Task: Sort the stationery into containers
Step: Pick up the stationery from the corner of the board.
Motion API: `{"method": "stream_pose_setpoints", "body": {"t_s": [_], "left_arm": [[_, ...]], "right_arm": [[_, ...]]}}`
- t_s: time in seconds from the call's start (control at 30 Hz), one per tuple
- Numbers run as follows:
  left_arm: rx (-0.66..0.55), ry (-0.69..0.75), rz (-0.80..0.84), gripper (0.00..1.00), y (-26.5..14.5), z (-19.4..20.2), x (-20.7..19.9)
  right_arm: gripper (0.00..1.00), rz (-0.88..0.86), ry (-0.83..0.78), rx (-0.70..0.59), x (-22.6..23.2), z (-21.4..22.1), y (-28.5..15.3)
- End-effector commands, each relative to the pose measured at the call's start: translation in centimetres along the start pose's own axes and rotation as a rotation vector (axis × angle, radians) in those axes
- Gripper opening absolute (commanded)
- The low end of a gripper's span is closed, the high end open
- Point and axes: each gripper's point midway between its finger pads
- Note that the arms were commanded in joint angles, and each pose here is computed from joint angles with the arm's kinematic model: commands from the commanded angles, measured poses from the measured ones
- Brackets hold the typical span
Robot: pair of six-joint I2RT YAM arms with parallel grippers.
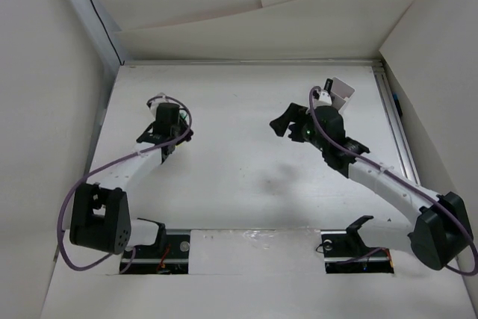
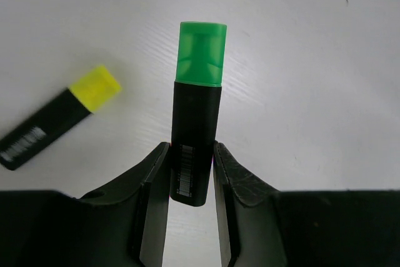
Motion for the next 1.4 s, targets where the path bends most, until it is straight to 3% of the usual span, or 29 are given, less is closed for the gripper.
{"method": "stream_pose_setpoints", "body": {"t_s": [0.0, 0.13, 0.37, 0.57, 0.87, 1.03, 1.07, 1.1, 1.33, 1.37], "left_arm": [[0.054, 0.058, 0.247, 0.00, -1.6, 2.5, -5.5], [0.140, 0.164, 0.369, 0.00, -2.8, 8.5, -8.7], [0.281, 0.267, 0.598, 0.00, -4.5, 14.3, -12.3], [0.322, 0.302, 0.775, 0.00, -6.5, 15.5, -13.6], [0.331, 0.407, 0.852, 0.00, -8.0, 17.7, -13.9], [0.329, 0.416, 0.867, 0.00, -8.0, 17.8, -14.1], [0.329, 0.416, 0.867, 0.00, -8.0, 17.8, -14.1], [0.329, 0.416, 0.867, 0.00, -8.0, 17.8, -14.1], [0.342, 0.419, 0.884, 0.00, -8.0, 18.2, -14.0], [0.353, 0.412, 0.888, 0.00, -8.2, 18.4, -14.1]], "right_arm": [[0.85, -0.186, -0.032, 0.005, 3.0, -0.8, 0.1], [0.87, -0.281, -0.042, 0.062, 4.4, -0.1, 0.2], [0.91, -0.313, -0.034, 0.075, 4.4, -0.7, 0.5], [0.94, -0.337, -0.021, 0.121, 5.0, -0.3, 2.5], [0.94, -0.342, -0.001, 0.187, 6.6, 1.2, 5.5], [0.86, -0.324, 0.003, 0.198, 6.8, 1.9, 6.2], [0.83, -0.323, 0.012, 0.201, 6.9, 1.9, 6.4], [0.74, -0.308, 0.013, 0.205, 6.5, 2.2, 6.7], [0.57, -0.274, 0.031, 0.217, 6.2, 3.0, 7.4], [0.51, -0.270, 0.032, 0.225, 6.0, 3.3, 7.6]]}}
Point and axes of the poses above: each gripper's point midway between its finger pads, its own y axis out along the fingers, its own x axis along the line the jaws close on, z = x × y, and after that the axes turned 11 degrees about -y, right-handed
